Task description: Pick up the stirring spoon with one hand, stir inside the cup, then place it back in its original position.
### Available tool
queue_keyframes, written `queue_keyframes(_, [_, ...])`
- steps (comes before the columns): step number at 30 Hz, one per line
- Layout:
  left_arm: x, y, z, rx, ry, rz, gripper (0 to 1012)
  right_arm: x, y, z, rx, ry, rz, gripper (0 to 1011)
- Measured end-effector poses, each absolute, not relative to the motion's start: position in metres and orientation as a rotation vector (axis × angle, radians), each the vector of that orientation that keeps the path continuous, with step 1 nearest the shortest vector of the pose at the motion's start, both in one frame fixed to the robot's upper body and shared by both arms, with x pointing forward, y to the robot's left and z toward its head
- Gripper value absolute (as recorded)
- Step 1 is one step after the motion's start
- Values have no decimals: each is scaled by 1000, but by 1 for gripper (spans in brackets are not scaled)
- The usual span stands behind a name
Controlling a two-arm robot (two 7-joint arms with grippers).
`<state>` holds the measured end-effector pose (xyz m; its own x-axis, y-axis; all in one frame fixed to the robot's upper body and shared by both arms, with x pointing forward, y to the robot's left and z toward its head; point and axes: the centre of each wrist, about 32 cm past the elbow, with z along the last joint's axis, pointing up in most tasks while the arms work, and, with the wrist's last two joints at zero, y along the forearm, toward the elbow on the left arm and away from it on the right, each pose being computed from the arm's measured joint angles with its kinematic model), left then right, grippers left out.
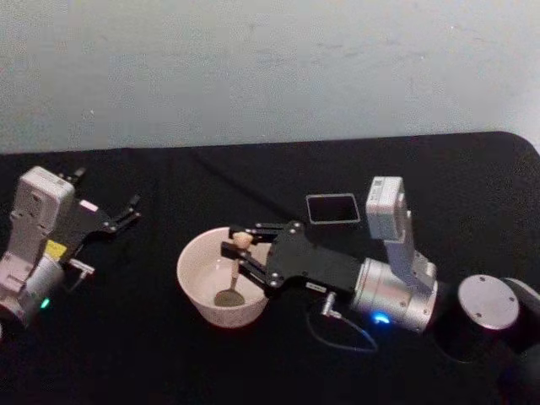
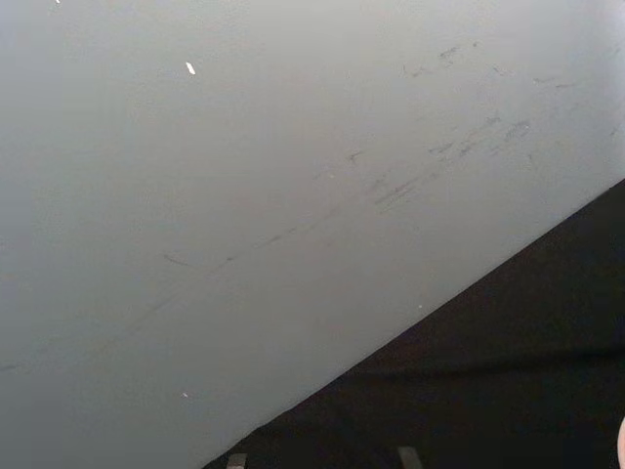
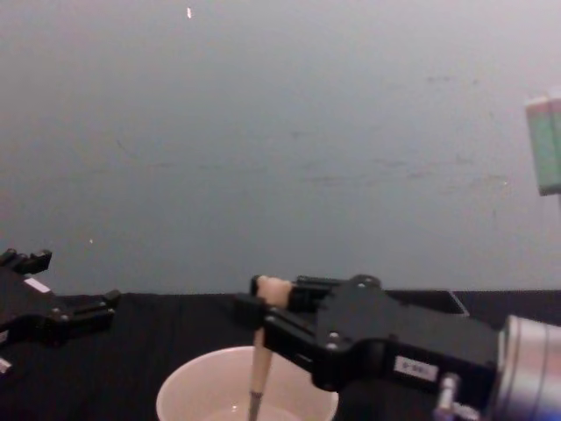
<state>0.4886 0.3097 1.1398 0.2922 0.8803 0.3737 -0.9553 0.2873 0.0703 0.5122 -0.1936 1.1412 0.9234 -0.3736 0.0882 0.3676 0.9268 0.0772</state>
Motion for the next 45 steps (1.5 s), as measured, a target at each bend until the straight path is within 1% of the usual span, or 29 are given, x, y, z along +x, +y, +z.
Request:
queue_keyframes(5, [489,310,1140,304,-285,1248,1001,517,-185,1141,69,-98,-382,214])
queue_keyframes(11, [489,310,1140,304,-285,1248,1001,529,-178,1143,79,-112,-418,214])
queue_keyframes(15, [489,310,1140,304,-285,1248,1001,538,-180,1144,77,-125,-454,214])
queue_keyframes(20, [489,310,1140,304,-285,1248,1001,541,-186,1145,71,-132,-478,214])
queue_keyframes(36, [489,310,1140,304,-285,1248,1001,539,-199,1145,62,-139,-503,214])
queue_keyframes(45, [489,310,1140,304,-285,1248,1001,527,-209,1145,61,-135,-490,214])
